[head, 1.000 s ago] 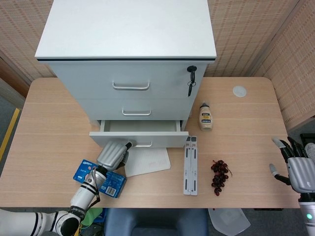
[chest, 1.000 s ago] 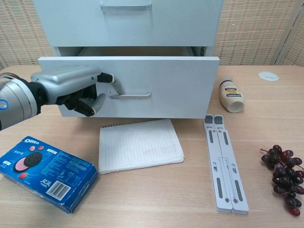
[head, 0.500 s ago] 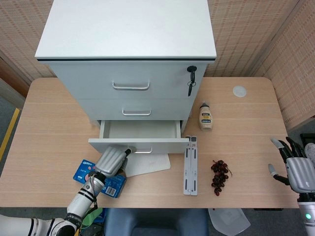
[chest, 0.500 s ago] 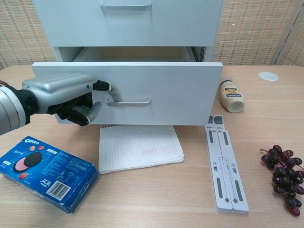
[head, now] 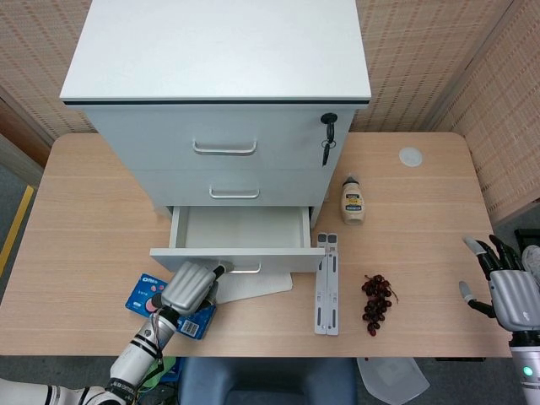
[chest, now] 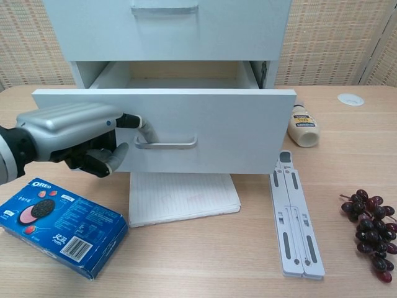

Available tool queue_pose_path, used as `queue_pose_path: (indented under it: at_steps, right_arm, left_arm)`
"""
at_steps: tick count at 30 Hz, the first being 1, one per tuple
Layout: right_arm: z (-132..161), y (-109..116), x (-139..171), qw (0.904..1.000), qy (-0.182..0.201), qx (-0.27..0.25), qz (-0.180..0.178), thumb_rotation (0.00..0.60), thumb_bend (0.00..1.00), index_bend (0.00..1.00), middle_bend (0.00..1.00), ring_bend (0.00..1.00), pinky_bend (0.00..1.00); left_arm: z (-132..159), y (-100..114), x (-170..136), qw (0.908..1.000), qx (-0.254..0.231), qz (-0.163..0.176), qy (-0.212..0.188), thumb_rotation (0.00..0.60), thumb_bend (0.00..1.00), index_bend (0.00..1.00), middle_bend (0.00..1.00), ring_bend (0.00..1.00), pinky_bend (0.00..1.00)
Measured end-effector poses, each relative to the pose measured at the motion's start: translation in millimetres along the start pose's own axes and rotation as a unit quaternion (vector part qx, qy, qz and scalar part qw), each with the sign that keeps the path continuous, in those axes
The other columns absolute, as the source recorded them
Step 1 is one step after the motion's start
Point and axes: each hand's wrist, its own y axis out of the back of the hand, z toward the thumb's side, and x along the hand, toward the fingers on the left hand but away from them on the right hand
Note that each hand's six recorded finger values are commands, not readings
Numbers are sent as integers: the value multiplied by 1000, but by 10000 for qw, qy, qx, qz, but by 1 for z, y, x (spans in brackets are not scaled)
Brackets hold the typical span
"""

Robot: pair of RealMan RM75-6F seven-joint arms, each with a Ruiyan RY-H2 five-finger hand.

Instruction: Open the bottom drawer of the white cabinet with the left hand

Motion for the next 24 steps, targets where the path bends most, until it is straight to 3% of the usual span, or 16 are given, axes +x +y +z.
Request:
queue_pose_path:
  at_steps: [24]
  right_arm:
    - [-1, -1, 0, 10000, -15, 15, 18, 600, 336, 104, 169, 77, 103]
  left_arm:
    - [15, 2, -24, 9997, -14, 16, -243, 600, 704, 264, 998, 998, 1000]
